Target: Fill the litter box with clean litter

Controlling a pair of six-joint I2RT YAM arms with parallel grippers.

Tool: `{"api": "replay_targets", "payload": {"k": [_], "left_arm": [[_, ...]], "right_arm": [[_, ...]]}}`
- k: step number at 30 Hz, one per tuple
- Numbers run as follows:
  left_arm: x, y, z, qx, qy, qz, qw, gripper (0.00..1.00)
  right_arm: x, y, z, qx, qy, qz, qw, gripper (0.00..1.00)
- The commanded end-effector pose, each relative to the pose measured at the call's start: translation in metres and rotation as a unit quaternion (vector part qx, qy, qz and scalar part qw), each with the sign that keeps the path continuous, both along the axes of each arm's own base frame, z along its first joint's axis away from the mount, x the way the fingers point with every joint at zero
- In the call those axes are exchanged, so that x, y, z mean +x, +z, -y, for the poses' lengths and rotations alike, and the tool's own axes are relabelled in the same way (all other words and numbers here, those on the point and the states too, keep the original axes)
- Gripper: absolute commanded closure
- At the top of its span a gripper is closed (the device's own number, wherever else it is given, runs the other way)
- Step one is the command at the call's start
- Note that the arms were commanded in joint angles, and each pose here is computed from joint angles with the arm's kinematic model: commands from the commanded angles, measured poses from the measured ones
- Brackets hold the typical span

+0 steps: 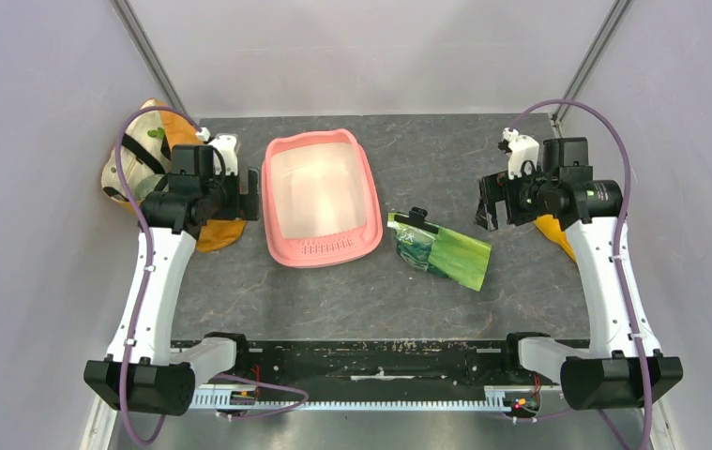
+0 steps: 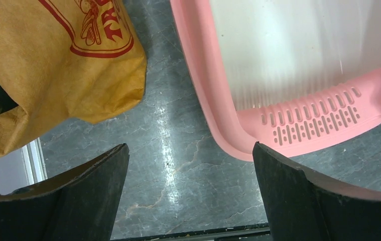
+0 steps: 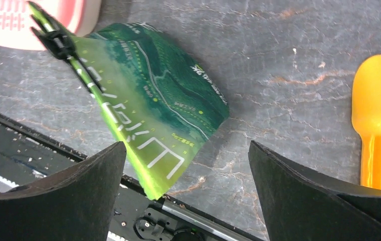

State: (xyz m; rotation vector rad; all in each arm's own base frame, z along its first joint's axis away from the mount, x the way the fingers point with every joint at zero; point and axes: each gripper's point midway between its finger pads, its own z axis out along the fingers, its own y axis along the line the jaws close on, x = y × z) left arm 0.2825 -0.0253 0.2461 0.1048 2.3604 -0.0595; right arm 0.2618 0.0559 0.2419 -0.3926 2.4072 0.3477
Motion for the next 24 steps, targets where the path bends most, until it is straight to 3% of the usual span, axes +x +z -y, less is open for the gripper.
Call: {"api": "replay_targets", "payload": {"k": [1,5,10,14,19,24], "left_arm": [[0.015,0.030,0.013,-0.019,-0.036,0.049,0.998,0.01],[0.017,0.060,0.054,-0.045,-0.195,0.105,0.974,0.01],[0.007,0.087,0.120,-0.100,-0.392,0.169,0.899,0.01],[0.009,0.080,0.165,-0.083,-0.485,0.169,0.854,0.01],[0.011,0.076,0.213,-0.113,-0.554,0.211,0.797,0.00],[0.013,0.058,0.260,-0.095,-0.617,0.217,0.751,0.00]], "right_arm": [[-0.011,0.023,-0.022,0.037,0.079,0.015,0.996,0.01],[-0.027,0.022,-0.036,0.064,0.141,0.002,0.988,0.01],[-0.041,0.011,-0.048,0.084,0.203,-0.009,0.976,0.01],[-0.038,0.003,-0.049,0.078,0.230,0.006,0.970,0.02],[-0.036,-0.007,-0.049,0.068,0.258,0.006,0.964,0.13],[-0.040,-0.019,-0.049,0.063,0.284,0.002,0.957,0.21]]}}
